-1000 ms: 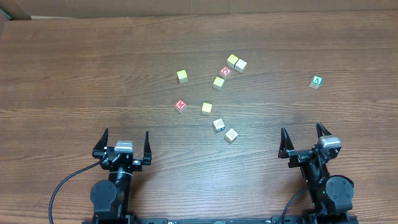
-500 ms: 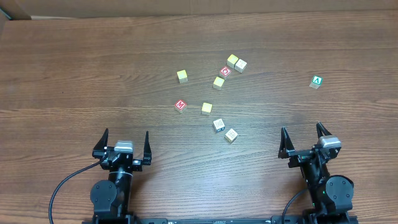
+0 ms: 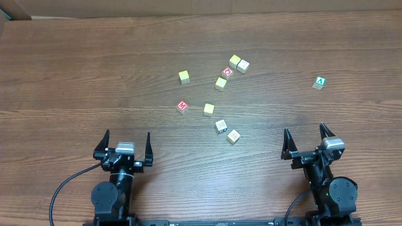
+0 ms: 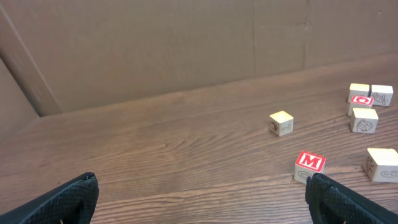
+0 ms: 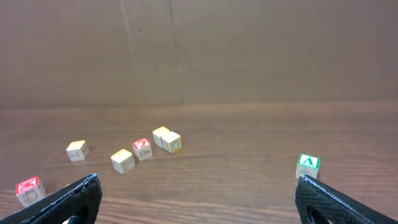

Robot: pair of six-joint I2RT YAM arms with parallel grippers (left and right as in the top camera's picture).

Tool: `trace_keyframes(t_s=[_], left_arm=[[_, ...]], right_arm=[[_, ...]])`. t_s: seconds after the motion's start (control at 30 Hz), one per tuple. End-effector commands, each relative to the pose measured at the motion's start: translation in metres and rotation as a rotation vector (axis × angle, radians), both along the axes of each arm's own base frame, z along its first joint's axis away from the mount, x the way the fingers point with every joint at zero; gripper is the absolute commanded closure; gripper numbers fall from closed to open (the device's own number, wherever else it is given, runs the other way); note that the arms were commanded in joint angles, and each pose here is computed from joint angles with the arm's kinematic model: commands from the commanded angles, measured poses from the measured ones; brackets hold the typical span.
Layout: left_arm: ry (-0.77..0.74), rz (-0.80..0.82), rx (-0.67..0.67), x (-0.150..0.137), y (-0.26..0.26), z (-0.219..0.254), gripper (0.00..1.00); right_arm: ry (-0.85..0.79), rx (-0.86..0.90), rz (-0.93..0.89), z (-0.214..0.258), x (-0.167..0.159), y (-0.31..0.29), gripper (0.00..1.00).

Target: Flip 4 blocks

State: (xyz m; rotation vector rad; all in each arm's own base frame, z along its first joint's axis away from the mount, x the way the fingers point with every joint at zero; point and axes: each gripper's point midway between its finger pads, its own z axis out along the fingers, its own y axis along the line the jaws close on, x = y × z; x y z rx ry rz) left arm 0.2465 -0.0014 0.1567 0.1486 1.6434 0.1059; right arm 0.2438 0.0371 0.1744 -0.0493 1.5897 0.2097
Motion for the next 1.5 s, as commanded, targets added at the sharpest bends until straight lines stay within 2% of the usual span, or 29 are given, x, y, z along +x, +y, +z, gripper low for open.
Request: trace_keyframes(t_s=[0.0, 0.17, 0.37, 0.57, 0.73, 0.9, 0.97, 1.07, 1.23, 1.33, 1.47], left_arm=[[-0.012, -0.033, -0.025, 0.0, -0.005, 0.002, 0.0], [-0.007, -0.1, -0.121, -0.002, -0.018, 0.004, 0.0], [0.002, -0.121, -0.129, -0.004, -0.022, 0.024, 0.0], [0.178, -0.105, -0.193, 0.015, -0.022, 0.043, 0.0], [0.486, -0.186, -0.294, 0.047, -0.042, 0.056, 0.0], [0.857, -0.197, -0.374, 0.064, -0.055, 0.058, 0.0], [0.985, -0.188, -0.395, 0.067, -0.058, 0.056, 0.0], [1.087, -0.208, -0.435, 0.071, -0.064, 0.048, 0.0], [1.186, -0.242, -0.514, 0.073, -0.076, 0.028, 0.0], [1.219, -0.25, -0.538, 0.076, -0.079, 0.019, 0.0], [1.273, -0.233, -0.553, 0.076, -0.079, 0.005, 0.0]], right_arm=[[-0.03, 0.012, 0.073, 0.005, -0.003, 0.012, 0.0], [-0.046, 0.155, 0.227, 0.024, -0.013, 0.036, 0.0], [-0.092, 0.163, 0.393, 0.06, -0.031, 0.06, 0.0], [-0.029, 0.164, 0.478, 0.089, -0.031, 0.074, 0.0], [0.254, 0.203, 0.552, 0.082, -0.014, 0.091, 0.0], [0.643, 0.286, 0.582, 0.054, 0.0, 0.103, 0.0], [0.847, 0.329, 0.563, 0.034, 0.002, 0.105, 0.0], [1.058, 0.35, 0.535, 0.004, 0.0, 0.108, 0.0], [1.299, 0.276, 0.55, -0.047, -0.017, 0.118, 0.0], [1.354, 0.214, 0.572, -0.061, -0.025, 0.13, 0.0], [1.325, 0.176, 0.638, -0.059, -0.028, 0.15, 0.0]])
